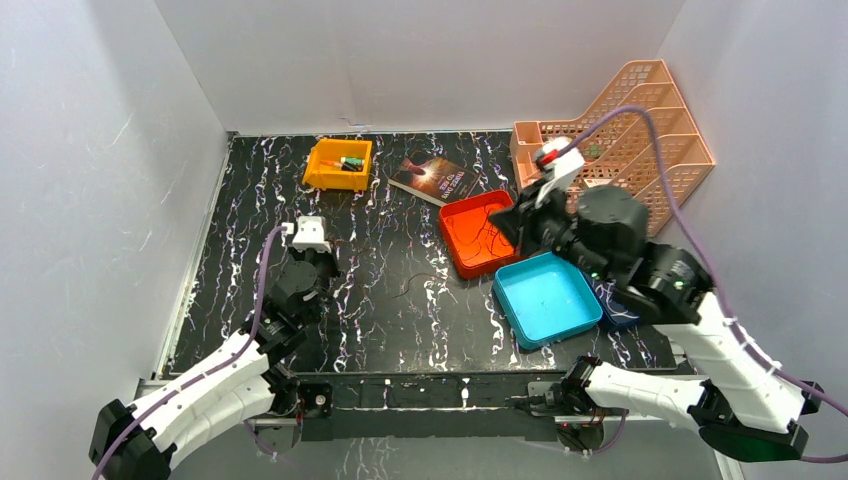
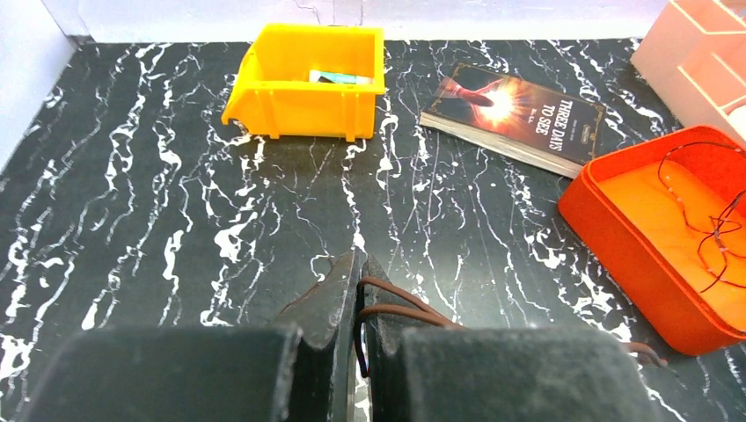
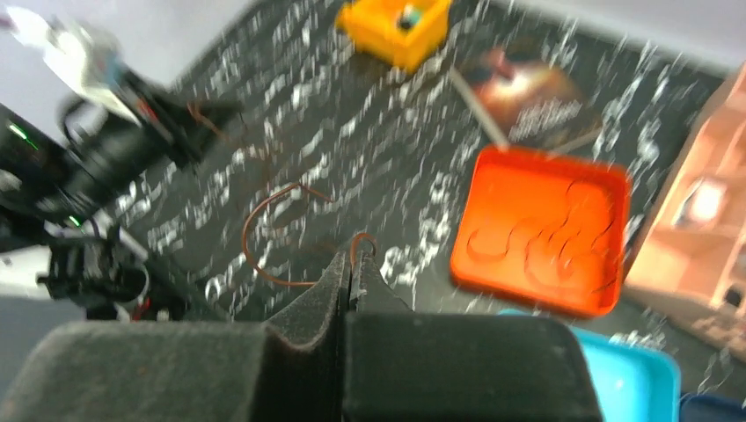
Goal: Untangle the cables
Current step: Untie the cable.
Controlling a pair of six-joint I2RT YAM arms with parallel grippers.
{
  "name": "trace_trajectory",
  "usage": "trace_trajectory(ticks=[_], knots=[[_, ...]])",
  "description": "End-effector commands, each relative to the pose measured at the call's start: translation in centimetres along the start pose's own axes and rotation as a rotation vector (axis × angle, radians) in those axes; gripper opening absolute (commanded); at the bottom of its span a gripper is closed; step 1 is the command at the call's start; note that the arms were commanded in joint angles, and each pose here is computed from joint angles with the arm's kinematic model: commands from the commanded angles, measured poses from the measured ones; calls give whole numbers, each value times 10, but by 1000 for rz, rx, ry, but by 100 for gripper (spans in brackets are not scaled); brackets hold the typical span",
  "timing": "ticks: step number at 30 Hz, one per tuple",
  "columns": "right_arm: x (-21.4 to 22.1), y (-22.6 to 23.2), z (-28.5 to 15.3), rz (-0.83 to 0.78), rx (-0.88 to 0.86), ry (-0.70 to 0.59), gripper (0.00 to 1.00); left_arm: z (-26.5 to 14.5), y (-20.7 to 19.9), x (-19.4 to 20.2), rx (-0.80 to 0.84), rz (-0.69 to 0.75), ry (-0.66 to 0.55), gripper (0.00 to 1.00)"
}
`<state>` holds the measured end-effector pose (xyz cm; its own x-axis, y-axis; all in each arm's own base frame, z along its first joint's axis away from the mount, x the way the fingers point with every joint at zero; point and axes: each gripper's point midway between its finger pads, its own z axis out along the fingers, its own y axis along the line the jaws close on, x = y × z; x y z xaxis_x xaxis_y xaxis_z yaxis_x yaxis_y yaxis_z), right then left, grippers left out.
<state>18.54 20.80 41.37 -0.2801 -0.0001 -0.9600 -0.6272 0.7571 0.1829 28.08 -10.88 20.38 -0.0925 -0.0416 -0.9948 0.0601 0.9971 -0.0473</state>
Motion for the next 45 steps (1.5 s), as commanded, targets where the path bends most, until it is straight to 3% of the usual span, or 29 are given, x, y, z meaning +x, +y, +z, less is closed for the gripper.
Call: trace_trajectory(ticks=[1, 8, 14, 19, 21, 27, 30, 39, 45], knots=[[80, 8, 20, 119, -18, 223, 3, 1, 4, -21, -4, 111, -16, 0], [170, -22, 45, 109, 131, 395, 6, 10, -12, -27, 71, 254, 7, 0], [181, -2, 55, 51, -1, 450, 52, 11, -24, -28, 143, 289, 5, 0], [152, 18, 61, -8, -146, 313, 67, 8, -28, -31, 174, 286, -10, 0], [141, 30, 67, -56, -231, 233, 70, 7, -31, -31, 192, 283, -12, 0], [112, 78, 93, -228, -539, -162, 69, 4, -40, -31, 245, 271, -14, 0], [103, 95, 108, -288, -623, -275, 69, 2, -41, -30, 260, 259, -15, 0], [105, 127, 160, -306, -756, -282, 70, -3, -45, -26, 291, 231, -5, 0], [117, 138, 177, -269, -816, -221, 65, -4, -46, -26, 298, 224, 1, 0]])
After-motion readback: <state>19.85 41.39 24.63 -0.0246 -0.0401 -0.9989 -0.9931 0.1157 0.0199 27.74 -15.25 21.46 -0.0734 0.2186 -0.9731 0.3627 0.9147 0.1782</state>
